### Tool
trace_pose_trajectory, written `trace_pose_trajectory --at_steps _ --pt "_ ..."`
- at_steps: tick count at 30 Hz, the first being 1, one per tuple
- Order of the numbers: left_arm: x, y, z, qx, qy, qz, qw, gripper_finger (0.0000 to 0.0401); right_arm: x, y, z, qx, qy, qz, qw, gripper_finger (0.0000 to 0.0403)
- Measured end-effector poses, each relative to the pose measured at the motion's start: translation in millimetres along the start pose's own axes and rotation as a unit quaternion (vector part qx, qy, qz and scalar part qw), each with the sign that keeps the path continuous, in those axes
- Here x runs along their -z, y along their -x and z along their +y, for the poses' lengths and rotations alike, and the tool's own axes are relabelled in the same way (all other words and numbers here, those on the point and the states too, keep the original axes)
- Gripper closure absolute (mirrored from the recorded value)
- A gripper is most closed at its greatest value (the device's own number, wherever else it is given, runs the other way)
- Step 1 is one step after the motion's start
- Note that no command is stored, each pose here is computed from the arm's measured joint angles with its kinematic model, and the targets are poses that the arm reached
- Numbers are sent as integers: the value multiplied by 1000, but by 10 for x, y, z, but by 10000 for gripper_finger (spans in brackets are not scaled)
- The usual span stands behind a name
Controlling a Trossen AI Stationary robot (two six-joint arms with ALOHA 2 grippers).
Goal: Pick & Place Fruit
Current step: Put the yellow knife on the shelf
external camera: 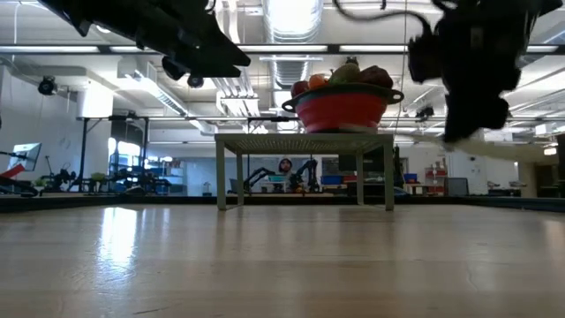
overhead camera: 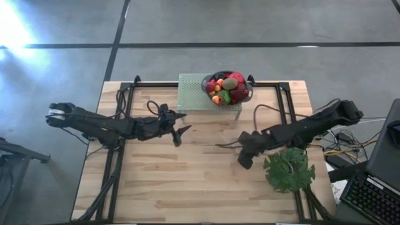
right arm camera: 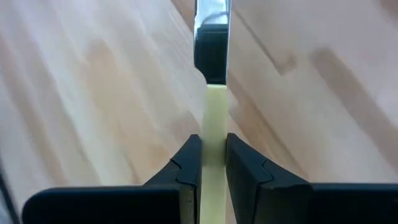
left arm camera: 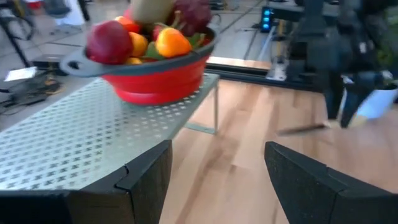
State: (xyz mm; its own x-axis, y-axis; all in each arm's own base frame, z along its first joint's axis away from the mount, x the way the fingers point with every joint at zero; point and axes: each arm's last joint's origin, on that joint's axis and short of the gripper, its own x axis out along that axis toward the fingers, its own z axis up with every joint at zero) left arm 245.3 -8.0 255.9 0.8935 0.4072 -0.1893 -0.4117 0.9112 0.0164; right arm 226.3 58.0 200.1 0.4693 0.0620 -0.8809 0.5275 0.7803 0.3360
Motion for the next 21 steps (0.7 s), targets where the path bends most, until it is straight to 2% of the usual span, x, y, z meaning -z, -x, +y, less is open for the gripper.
trace_pose_trajectory --at_steps 6,11,16,21 --pt "0 2 -17 25 0 1 1000 140 -50 312 70 -45 33 -104 993 363" --pt "-4 1 -17 27 2 0 1000 140 -103 474 133 -64 83 -191 976 363" --pt "-19 -10 -41 55 9 -9 998 140 -208 551 225 -57 151 -286 945 363" --pt "24 -123 -139 117 -13 -26 993 140 -324 655 350 -68 216 -378 897 363"
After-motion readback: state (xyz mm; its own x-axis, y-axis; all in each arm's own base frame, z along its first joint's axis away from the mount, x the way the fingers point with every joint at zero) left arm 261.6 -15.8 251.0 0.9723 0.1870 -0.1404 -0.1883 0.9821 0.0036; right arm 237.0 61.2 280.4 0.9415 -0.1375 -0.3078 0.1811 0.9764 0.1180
